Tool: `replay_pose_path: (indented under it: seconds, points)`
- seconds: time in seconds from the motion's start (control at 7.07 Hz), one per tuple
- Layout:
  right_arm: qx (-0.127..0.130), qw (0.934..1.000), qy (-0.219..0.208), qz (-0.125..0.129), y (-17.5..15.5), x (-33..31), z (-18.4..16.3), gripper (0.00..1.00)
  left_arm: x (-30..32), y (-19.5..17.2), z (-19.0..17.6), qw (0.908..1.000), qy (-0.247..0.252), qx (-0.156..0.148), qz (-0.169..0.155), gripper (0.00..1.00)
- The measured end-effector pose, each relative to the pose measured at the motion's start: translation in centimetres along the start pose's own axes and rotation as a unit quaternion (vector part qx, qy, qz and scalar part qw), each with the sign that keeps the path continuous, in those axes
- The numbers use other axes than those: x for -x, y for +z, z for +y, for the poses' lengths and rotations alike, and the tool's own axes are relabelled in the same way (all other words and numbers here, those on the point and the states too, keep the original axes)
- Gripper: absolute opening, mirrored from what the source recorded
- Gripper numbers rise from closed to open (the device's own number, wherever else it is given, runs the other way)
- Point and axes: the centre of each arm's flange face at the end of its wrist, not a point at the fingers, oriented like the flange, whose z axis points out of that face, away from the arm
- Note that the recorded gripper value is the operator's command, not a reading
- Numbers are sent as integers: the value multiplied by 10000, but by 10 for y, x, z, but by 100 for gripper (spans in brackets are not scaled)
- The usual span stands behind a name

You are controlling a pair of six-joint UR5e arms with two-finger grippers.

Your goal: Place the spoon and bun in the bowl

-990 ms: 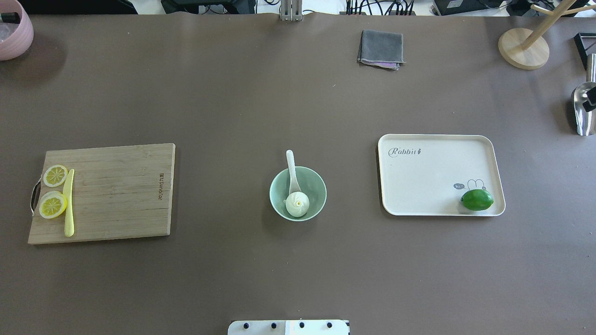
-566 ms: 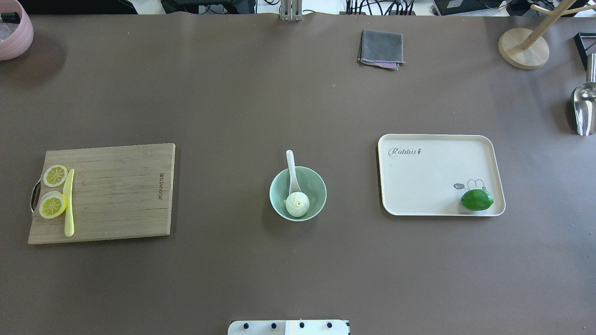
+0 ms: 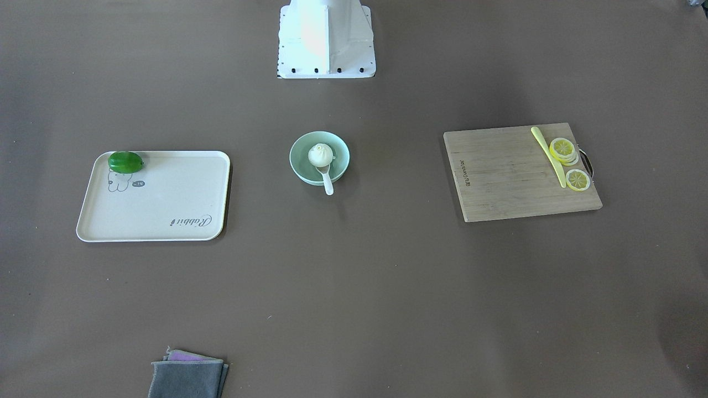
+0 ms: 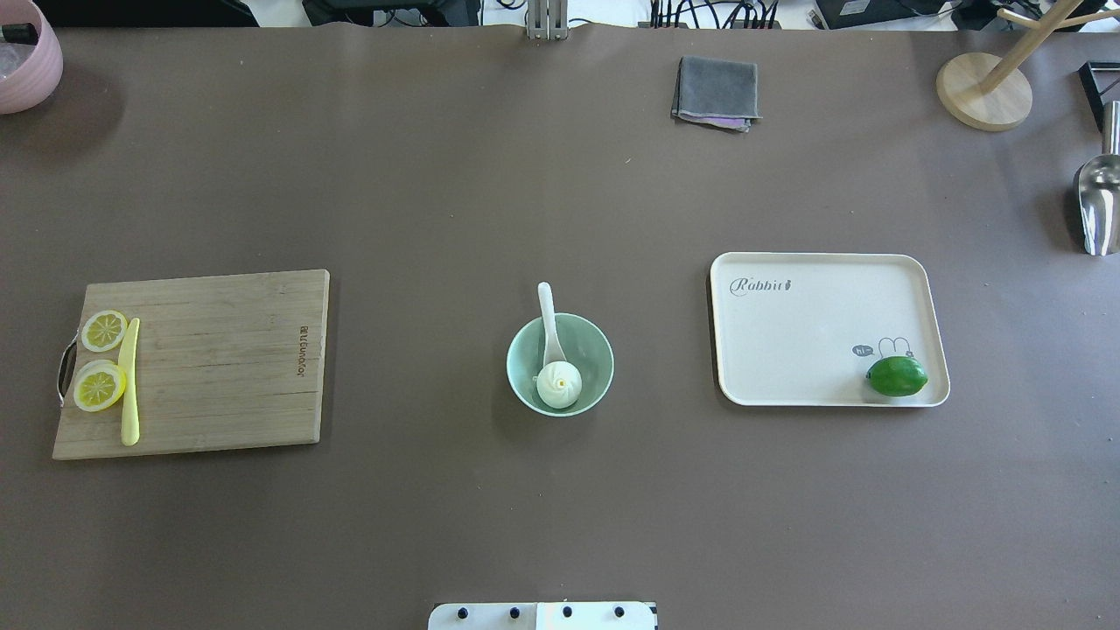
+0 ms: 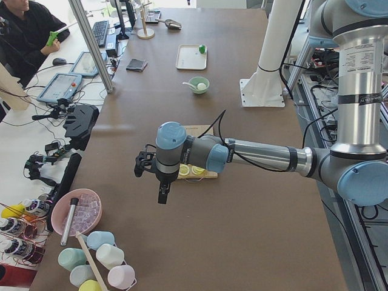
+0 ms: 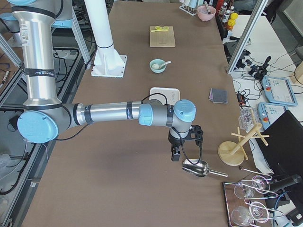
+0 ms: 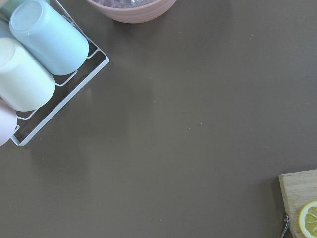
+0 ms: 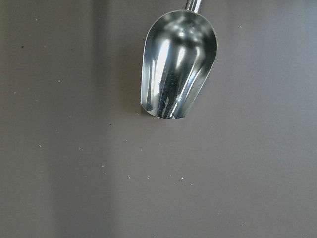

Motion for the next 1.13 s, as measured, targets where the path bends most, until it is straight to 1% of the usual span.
replay_pose_path:
  seconds: [1.13]
  points:
    - [-23,10000,-4,-1,-2,1,-2,100,5,-1,-1,10000,-88,-11,-41,98]
